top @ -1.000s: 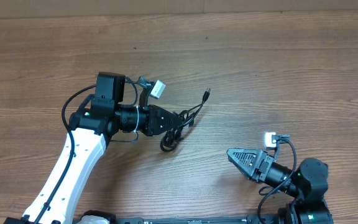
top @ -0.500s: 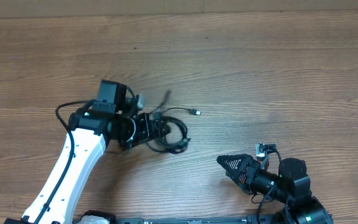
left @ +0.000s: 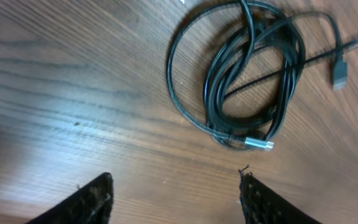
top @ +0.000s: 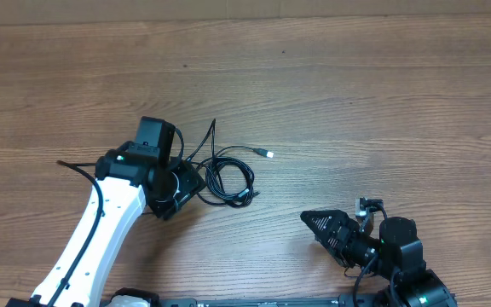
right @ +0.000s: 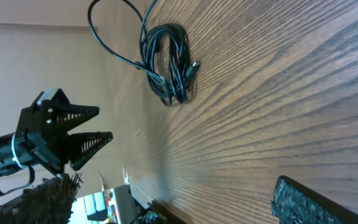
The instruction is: Untangle cables
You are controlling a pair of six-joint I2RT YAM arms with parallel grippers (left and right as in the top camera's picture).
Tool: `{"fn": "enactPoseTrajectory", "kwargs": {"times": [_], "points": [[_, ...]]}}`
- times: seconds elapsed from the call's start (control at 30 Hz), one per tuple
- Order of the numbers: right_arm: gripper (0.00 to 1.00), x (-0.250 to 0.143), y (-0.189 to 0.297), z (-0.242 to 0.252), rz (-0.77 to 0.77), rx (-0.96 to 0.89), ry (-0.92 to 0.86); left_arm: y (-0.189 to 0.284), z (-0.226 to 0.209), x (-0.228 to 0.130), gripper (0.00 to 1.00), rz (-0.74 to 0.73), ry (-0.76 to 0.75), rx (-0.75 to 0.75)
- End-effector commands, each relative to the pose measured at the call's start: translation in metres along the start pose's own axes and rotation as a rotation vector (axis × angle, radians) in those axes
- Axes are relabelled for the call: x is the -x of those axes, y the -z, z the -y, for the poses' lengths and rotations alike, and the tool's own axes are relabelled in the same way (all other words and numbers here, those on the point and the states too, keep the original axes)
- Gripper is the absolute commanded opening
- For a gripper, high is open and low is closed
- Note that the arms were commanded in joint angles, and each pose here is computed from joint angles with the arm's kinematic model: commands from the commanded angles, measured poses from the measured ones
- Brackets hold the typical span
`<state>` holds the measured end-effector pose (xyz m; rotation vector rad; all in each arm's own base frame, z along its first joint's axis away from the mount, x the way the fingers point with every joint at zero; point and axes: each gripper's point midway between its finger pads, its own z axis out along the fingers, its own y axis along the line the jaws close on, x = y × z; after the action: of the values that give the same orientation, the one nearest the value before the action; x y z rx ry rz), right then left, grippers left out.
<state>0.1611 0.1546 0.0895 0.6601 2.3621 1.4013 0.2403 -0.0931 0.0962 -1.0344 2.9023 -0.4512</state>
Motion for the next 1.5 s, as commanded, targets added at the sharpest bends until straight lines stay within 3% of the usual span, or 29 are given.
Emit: {"fn": "enactPoseTrajectory", "kwargs": {"times": [0.0, 0.13, 0.3, 0.43, 0.67, 0.9, 0.93, 1.0, 1.03, 1.17, 1.27, 1.47], "points": [[1.00, 0.002, 0.002, -0.002, 0.018, -0.011, 0.010, -0.014, -0.007, -0.007, 0.64, 0.011, 0.111, 0.017], [1.00, 0.001, 0.002, 0.003, 0.014, -0.030, 0.000, -0.036, -0.008, -0.015, 0.68, 0.003, 0.168, 0.013], [1.00, 0.002, 0.002, 0.003, 0.020, -0.033, -0.001, -0.059, 0.004, -0.015, 0.58, 0.026, 0.138, -0.053], [1.00, 0.003, 0.002, 0.004, 0.027, -0.036, -0.001, -0.069, 0.011, -0.008, 0.64, 0.053, 0.133, -0.078], [1.00, 0.004, 0.002, 0.005, 0.030, -0.040, -0.002, -0.093, 0.000, -0.004, 0.57, 0.041, 0.211, -0.002], [1.00, 0.008, 0.003, 0.010, 0.054, -0.063, -0.008, -0.129, 0.003, -0.004, 0.43, 0.004, 0.201, 0.020], [1.00, 0.007, 0.003, 0.010, 0.053, -0.064, -0.010, -0.133, 0.002, -0.005, 0.38, -0.004, 0.200, 0.024], [1.00, 0.007, 0.003, 0.011, 0.052, -0.067, -0.012, -0.140, -0.002, -0.007, 0.17, -0.022, 0.205, 0.046], [1.00, 0.007, 0.003, 0.011, 0.052, -0.067, -0.012, -0.143, -0.004, -0.009, 0.14, -0.033, 0.207, 0.054], [1.00, 0.007, 0.003, 0.011, 0.052, -0.067, -0.012, -0.146, -0.005, -0.013, 0.16, -0.058, 0.211, 0.056], [1.00, 0.007, 0.003, 0.011, 0.051, -0.067, -0.012, -0.146, -0.004, -0.012, 0.06, -0.055, 0.202, 0.050], [1.00, 0.006, 0.003, 0.012, 0.049, -0.072, -0.015, -0.144, -0.004, -0.027, 0.04, -0.142, 0.127, 0.041]]}}
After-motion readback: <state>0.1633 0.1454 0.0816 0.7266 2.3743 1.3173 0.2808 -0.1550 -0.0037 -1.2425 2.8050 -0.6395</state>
